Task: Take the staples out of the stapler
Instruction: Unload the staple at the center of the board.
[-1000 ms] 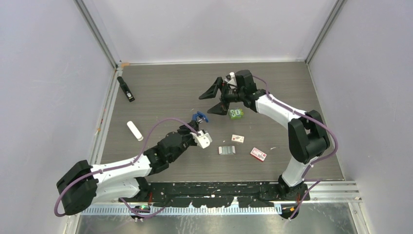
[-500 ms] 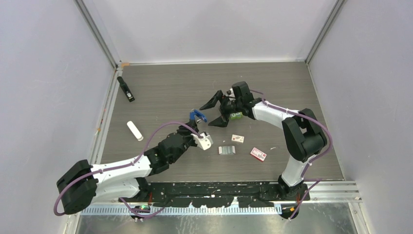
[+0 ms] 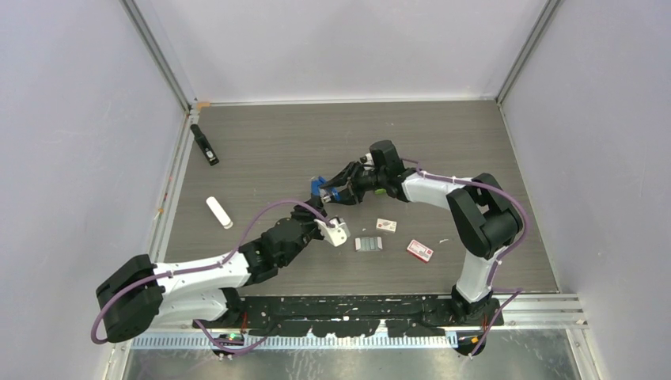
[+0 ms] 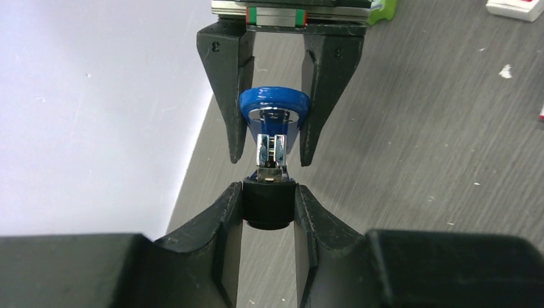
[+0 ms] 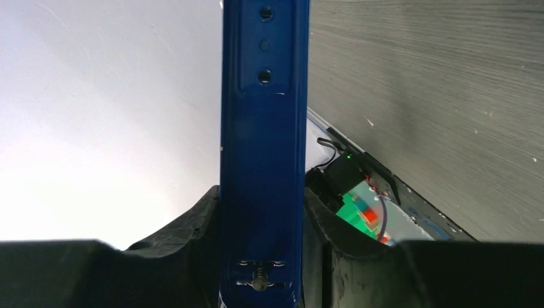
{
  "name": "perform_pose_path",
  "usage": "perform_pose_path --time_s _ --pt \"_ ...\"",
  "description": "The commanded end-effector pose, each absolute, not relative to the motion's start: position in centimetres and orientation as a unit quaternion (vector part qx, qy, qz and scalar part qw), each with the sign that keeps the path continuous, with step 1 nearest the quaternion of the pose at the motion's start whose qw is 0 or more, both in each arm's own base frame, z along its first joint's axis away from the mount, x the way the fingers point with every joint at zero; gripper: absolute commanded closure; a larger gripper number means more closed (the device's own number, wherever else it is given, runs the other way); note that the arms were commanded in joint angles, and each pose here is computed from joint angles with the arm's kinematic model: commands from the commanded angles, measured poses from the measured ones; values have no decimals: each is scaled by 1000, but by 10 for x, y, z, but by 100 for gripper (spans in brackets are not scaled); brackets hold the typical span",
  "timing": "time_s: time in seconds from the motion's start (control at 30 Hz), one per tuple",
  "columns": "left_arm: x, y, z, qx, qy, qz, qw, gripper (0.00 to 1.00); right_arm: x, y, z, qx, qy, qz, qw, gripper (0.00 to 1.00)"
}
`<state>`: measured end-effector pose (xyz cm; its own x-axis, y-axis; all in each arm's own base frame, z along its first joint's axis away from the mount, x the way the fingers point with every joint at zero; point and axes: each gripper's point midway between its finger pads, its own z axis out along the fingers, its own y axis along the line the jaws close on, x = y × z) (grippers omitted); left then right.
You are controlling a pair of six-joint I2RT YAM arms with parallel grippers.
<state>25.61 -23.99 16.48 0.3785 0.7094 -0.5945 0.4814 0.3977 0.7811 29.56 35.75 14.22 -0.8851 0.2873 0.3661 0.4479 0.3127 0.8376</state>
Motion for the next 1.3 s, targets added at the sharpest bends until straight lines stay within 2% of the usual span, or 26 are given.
perform_pose_path --time_s 0.0,0.07,0.13,0.17,0.23,0.27,0.43,0.57,0.77,0.93,1.07,1.27 --pt "262 -249 221 485 520 79 699 100 305 360 159 -217 -789 -572 52 78" --pt "260 -248 221 481 521 73 701 100 308 359 157 -216 -789 -574 48 88" --pt "258 -246 221 475 526 64 703 99 312 357 157 -216 -786 -577 42 92" --pt "257 -245 221 472 529 58 702 91 314 356 157 -214 -785 -580 38 94" --pt "252 -244 218 461 541 34 702 62 319 354 159 -208 -784 -584 29 97" --pt "249 -244 215 459 548 21 699 54 320 353 160 -206 -783 -587 24 98" --pt "233 -233 216 380 594 -71 706 20 333 341 159 -192 -784 -590 -9 99" --pt "221 -215 218 281 639 -147 701 3 341 334 163 -176 -778 -601 -36 99" --pt "202 -215 229 123 684 -319 644 0 351 327 188 -101 -766 -624 -114 99" --pt "217 -221 226 -2 720 -420 553 0 349 323 200 -32 -764 -626 -155 99" --pt "228 -230 237 -74 673 -551 488 0 342 317 219 14 -740 -648 -180 99" --pt "246 -235 232 -141 659 -594 439 0 339 307 246 48 -695 -687 -205 99"
